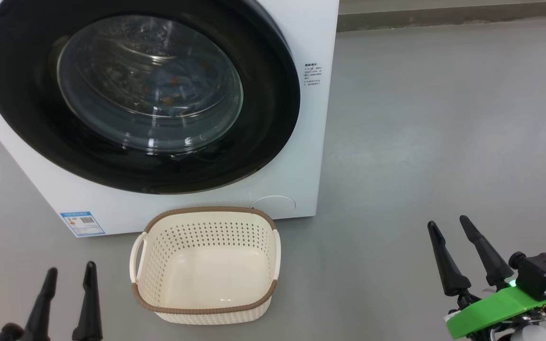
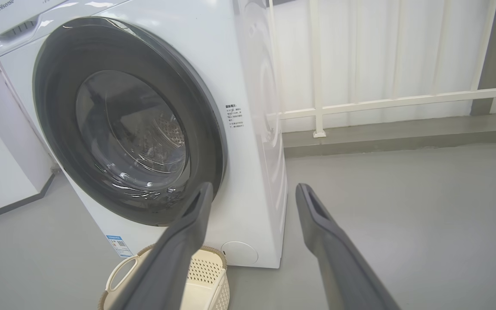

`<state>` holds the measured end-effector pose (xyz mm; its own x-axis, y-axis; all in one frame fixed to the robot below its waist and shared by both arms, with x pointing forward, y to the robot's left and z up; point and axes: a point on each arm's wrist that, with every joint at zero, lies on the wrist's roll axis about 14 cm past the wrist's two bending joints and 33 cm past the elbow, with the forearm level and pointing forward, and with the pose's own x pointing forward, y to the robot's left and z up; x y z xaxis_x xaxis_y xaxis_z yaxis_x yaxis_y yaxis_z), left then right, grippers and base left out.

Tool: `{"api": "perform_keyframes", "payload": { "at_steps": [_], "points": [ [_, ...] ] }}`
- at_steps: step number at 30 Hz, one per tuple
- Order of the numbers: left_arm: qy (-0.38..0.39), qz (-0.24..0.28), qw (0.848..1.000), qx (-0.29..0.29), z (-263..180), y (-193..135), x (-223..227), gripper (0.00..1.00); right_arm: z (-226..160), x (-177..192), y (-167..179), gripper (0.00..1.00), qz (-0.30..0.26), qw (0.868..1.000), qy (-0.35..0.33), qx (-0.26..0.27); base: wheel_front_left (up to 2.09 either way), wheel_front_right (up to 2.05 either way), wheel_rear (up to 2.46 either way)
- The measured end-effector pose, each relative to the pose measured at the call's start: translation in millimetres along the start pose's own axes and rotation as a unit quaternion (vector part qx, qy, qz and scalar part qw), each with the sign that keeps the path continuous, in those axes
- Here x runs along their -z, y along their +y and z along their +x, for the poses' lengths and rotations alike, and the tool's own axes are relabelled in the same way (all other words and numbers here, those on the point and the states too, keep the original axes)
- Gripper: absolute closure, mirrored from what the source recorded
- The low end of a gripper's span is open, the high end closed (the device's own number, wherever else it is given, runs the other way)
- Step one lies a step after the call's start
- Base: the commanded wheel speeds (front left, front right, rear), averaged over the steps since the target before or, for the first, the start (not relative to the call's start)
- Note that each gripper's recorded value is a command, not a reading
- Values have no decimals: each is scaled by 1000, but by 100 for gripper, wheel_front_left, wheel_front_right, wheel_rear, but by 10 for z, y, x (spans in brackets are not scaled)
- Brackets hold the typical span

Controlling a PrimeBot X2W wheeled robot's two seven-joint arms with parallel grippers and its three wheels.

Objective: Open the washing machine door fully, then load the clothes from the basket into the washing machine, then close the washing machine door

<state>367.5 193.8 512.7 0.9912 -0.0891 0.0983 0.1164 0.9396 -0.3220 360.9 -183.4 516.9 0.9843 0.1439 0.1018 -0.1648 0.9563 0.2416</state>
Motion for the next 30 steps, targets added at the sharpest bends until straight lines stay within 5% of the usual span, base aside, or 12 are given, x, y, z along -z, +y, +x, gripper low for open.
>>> {"api": "perform_keyframes", "payload": {
  "at_steps": [1,8,30],
  "points": [
    [4,-3,1000,-2,-6,0,28,100,-9,29,-3,100,1,1000,4,2,0,0,0],
    [45,-36,998,-21,-127,-22,342,100,-185,407,-1,100,35,997,57,25,0,0,0],
    [56,-125,989,-55,-149,65,387,100,-154,412,-99,100,134,987,58,61,0,0,0]
  ]
}}
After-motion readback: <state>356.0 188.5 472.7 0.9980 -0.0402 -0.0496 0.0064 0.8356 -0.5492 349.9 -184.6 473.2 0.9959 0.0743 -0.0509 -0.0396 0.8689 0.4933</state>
